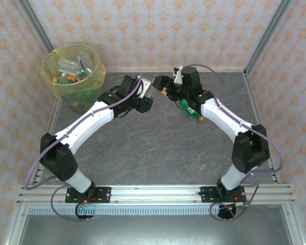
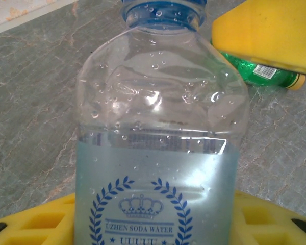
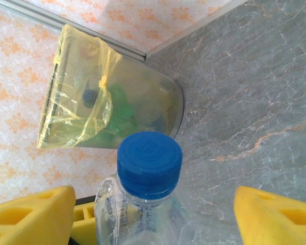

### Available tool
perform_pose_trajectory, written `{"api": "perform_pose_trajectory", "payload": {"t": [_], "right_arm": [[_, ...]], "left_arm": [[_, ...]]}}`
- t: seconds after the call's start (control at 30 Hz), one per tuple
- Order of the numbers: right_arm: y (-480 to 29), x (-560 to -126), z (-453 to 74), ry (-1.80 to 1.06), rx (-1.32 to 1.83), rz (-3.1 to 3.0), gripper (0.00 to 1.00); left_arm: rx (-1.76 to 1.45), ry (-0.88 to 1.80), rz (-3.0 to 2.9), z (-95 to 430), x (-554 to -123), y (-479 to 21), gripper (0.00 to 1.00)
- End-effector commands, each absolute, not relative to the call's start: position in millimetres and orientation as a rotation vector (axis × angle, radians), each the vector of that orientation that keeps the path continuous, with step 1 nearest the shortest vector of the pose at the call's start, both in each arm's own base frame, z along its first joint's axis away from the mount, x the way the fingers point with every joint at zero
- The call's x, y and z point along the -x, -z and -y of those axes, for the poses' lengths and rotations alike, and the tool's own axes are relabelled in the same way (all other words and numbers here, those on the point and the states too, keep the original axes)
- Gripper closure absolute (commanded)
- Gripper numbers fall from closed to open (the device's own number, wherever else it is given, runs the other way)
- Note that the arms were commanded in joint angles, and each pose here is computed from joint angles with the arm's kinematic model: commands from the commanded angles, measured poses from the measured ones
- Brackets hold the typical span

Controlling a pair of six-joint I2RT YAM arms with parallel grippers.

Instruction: Put the plastic bottles in the bin

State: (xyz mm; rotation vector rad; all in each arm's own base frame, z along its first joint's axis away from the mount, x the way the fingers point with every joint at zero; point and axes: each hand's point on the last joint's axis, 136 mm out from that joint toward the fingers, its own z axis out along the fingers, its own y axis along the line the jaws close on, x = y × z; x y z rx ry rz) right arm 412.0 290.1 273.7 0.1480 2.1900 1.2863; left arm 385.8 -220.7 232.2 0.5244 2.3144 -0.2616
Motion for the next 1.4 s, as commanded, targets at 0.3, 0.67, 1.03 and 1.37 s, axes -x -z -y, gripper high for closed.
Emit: {"api": "perform_pose_trajectory", "payload": {"t": [0.3,0.67,1.03,1.37], "right_arm": [[-315,-415,-224,-1.121,-0.312,-2.012,0.0],[-317,-406,-217,-1.114,-0.308,-1.966,0.0],[-303,-402,-219,-1.133,-0.293,-1.983,0.0],[-297,-399,-219,-1.135,-0.302,-1.991,0.0]], "left_arm": [[-0.252,0.251,-2.151,176,-397,-305,0.5],[0.251,0.327,-1.91,74,-409,-399,0.53],[0.827,0.478,-1.556,-34,-399,-445,0.48],[1.113,0.736,-1.301,-71,-410,-431,0.48]]}}
